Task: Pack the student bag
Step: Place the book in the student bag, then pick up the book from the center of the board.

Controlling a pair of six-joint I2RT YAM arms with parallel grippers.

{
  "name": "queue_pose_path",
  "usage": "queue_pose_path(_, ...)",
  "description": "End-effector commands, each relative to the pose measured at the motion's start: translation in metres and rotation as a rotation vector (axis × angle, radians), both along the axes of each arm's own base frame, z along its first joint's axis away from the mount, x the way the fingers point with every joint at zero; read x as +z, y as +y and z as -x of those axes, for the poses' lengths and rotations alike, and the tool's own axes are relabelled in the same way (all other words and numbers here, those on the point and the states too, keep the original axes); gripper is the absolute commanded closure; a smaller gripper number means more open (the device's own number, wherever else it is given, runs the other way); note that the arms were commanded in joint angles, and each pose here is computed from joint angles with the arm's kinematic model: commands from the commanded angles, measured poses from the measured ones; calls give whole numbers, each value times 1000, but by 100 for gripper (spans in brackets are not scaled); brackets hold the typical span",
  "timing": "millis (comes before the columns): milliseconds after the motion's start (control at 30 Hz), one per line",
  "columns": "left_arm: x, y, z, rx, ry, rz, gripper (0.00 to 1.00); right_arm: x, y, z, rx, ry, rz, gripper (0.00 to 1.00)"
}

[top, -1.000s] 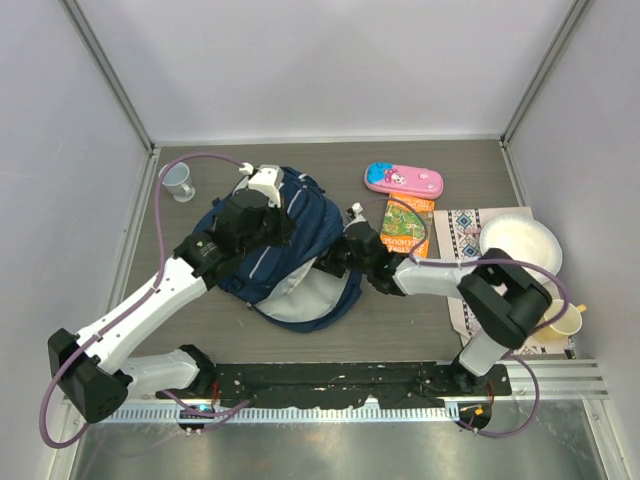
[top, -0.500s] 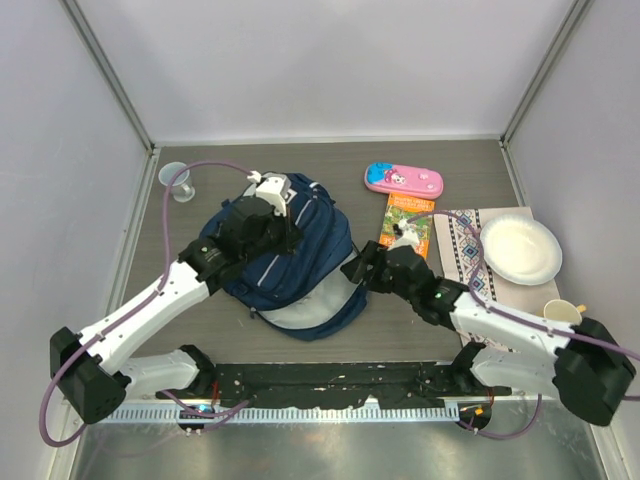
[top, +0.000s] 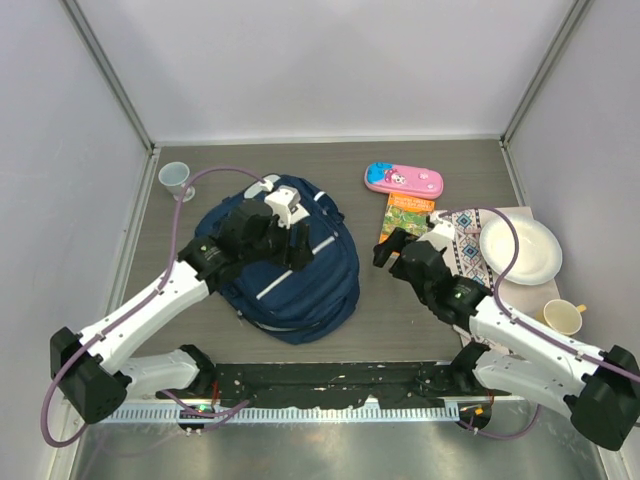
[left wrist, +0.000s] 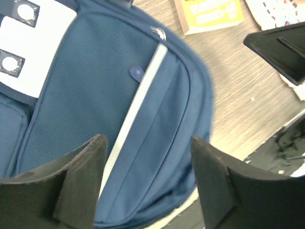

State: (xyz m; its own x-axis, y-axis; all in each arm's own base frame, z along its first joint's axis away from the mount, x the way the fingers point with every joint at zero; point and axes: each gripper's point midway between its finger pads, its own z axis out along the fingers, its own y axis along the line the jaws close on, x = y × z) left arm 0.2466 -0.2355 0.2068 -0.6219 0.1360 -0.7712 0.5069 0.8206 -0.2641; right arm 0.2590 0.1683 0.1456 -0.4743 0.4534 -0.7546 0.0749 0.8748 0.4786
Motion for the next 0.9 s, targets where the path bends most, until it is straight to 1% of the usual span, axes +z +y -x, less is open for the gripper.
queue_pose_path(0,41,-2,6,-47,-80,78,18,22,-34,-25,-149,-45,45,11)
queue_pose_path(33,55,-6,2,-32,-120,130,14,21,-39,-28,-159,-36,38,11)
queue_pose_path(67,64,-6,1,-26,-145,157,7,20,-39,-30,-147,-20,17,11)
queue_pose_path(100,80,-6,-3,-11,-198,199,4,19,-53,-37,-180,-13,8,11)
queue_pose_path(133,87,-7,-5,5,-211,226,2,18,-56,-39,-179,-7,1,11)
queue_pose_path(167,93,-8,-7,13,-228,244,0,16,-54,-40,-151,7,-16,11)
queue_pose_path(233,99,-20,-17,6,-242,285,0,13,-70,-48,-178,20,-13,11)
queue_pose_path(267,106,-26,-20,-5,-250,302,0,12,-70,-50,-161,35,-23,11)
queue_pose_path(300,96,-38,-30,-13,-224,297,0,11,-74,-52,-163,41,-18,11)
queue_pose_path(400,100,-66,-46,-62,-197,338,0,2,-85,-60,-174,79,-19,11)
queue_pose_path(433,79,-81,-56,-79,-142,317,1,0,-95,-63,-198,87,-21,11)
queue_pose_path(467,89,-92,-63,-87,-138,346,0,-2,-99,-66,-205,97,-27,11)
queue_pose_path(500,88,-101,-68,-98,-123,355,0,-10,-97,-68,-183,128,-44,11)
queue_pose_path(533,66,-114,-80,-99,-73,340,0,-12,-99,-70,-181,140,-59,11)
queue_pose_path(567,74,-125,-83,-123,-62,381,0,-16,-107,-73,-195,156,-78,12)
queue_pose_path(633,70,-143,-94,-140,-45,413,1,-24,-101,-78,-143,178,-124,15)
queue_pose_path(667,54,-155,-104,-145,-10,412,0,-25,-106,-82,-151,181,-135,16)
queue_pose_path(733,46,-167,-116,-131,9,442,0,-33,-106,-87,-131,207,-163,20)
queue_pose_path(767,28,-177,-127,-124,37,436,1,-33,-110,-90,-141,208,-171,21)
queue_pose_path(867,-1,-197,-139,-132,116,434,1,-40,-110,-96,-131,225,-183,22)
